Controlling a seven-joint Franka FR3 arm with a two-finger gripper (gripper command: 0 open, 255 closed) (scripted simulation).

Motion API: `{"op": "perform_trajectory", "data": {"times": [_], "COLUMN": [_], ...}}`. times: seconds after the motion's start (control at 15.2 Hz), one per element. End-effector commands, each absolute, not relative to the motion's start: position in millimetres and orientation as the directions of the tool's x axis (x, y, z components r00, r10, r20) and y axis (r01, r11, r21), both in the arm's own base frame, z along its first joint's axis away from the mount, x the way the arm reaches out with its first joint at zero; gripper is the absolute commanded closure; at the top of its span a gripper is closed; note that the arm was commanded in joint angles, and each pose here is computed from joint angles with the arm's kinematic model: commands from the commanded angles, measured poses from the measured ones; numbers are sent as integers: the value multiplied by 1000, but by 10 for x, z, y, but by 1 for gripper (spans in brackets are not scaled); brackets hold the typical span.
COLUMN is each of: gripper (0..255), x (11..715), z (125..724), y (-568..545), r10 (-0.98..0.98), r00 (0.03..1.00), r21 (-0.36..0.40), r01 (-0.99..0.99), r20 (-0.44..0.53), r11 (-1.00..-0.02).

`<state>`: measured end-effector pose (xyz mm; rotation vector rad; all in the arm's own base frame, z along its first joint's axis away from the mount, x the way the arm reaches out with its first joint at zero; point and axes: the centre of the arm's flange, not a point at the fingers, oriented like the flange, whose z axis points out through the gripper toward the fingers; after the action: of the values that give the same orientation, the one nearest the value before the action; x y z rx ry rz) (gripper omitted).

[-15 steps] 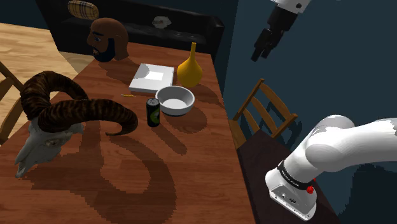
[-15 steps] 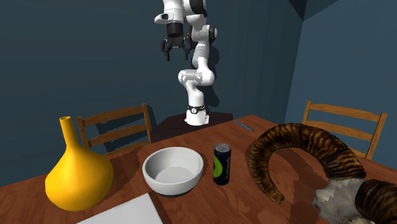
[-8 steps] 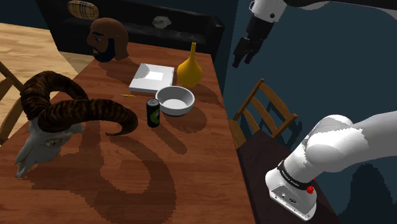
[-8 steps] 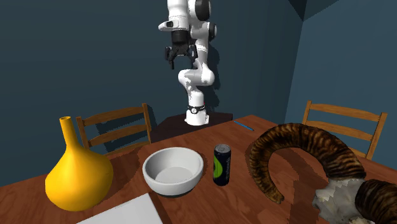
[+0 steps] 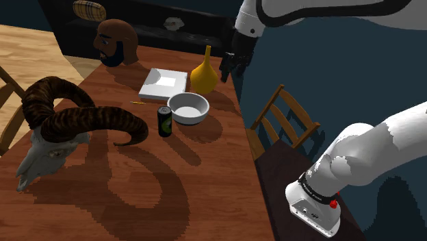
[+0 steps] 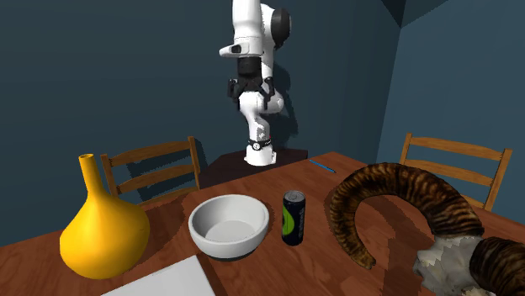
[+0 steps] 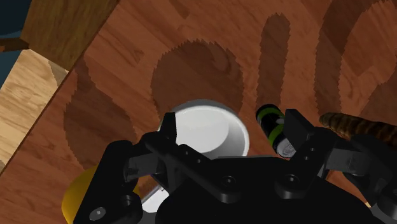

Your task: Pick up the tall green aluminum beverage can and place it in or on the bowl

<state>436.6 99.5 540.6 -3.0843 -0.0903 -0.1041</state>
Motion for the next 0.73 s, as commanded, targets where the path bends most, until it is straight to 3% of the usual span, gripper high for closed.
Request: {"op": "perform_trajectory", "data": {"times": [0.0, 0.66], "gripper": [0, 0], "x": [4528, 5353], "z": [5248, 4511], "y": [1157, 1953], "r10": [57, 60], "r00": [996, 998], "r21": [-49, -30], "r01": [60, 61], "r20": [64, 35], "r11": [-997, -998]}}
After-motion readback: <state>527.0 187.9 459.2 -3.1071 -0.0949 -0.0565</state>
